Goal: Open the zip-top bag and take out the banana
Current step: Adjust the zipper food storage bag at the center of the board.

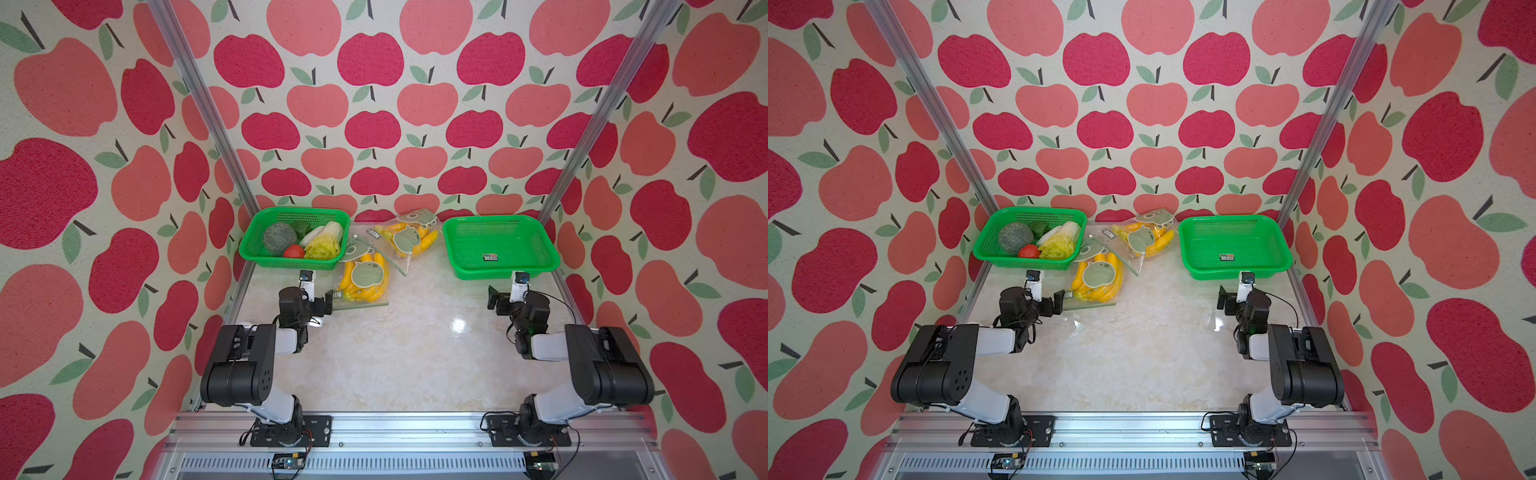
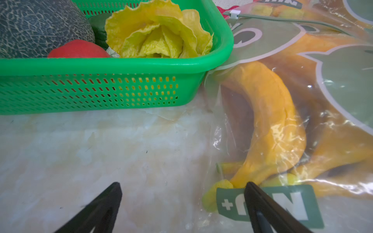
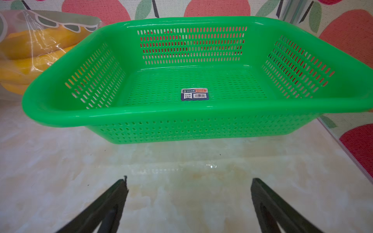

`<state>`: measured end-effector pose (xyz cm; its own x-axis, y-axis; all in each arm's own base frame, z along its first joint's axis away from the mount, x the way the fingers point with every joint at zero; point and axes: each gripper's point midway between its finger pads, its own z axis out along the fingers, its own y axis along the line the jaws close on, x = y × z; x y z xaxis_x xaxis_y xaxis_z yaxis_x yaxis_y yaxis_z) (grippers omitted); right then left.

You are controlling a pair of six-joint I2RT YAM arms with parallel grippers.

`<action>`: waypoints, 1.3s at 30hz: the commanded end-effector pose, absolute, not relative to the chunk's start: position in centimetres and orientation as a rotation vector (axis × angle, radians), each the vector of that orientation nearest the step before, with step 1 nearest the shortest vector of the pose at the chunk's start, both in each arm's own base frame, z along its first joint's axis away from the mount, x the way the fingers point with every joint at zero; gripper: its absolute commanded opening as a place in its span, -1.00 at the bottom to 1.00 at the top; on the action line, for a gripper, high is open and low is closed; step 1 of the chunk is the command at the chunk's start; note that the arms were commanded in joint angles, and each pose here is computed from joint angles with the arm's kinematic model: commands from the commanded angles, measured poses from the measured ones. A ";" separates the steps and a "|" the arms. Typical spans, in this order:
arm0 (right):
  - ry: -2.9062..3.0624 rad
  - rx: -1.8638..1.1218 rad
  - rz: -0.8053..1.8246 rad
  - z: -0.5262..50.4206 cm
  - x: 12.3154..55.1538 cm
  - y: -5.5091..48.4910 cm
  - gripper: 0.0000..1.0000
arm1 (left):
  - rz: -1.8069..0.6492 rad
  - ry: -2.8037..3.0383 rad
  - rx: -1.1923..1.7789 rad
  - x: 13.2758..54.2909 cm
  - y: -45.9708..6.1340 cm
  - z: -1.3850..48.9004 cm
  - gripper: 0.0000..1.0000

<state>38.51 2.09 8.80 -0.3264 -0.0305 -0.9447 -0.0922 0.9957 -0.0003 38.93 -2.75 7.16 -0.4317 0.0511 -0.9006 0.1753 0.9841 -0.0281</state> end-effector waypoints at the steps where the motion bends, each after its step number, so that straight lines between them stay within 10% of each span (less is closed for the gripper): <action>1: 1.884 -0.087 0.090 9.3 39.0 2.6 0.99 | -0.130 1.982 0.186 39.8 -2.7 8.0 0.96; 39: 1.835 -0.132 0.105 10.6 38.1 3.4 0.99 | -0.085 1.955 0.159 39.0 -2.3 10.8 0.96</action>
<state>38.46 2.62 9.09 -0.3149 -0.0326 -0.9486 -0.1157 0.9933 0.0043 39.09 -2.55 8.89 -0.4040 0.0519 -0.9133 0.1642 0.9863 -0.0165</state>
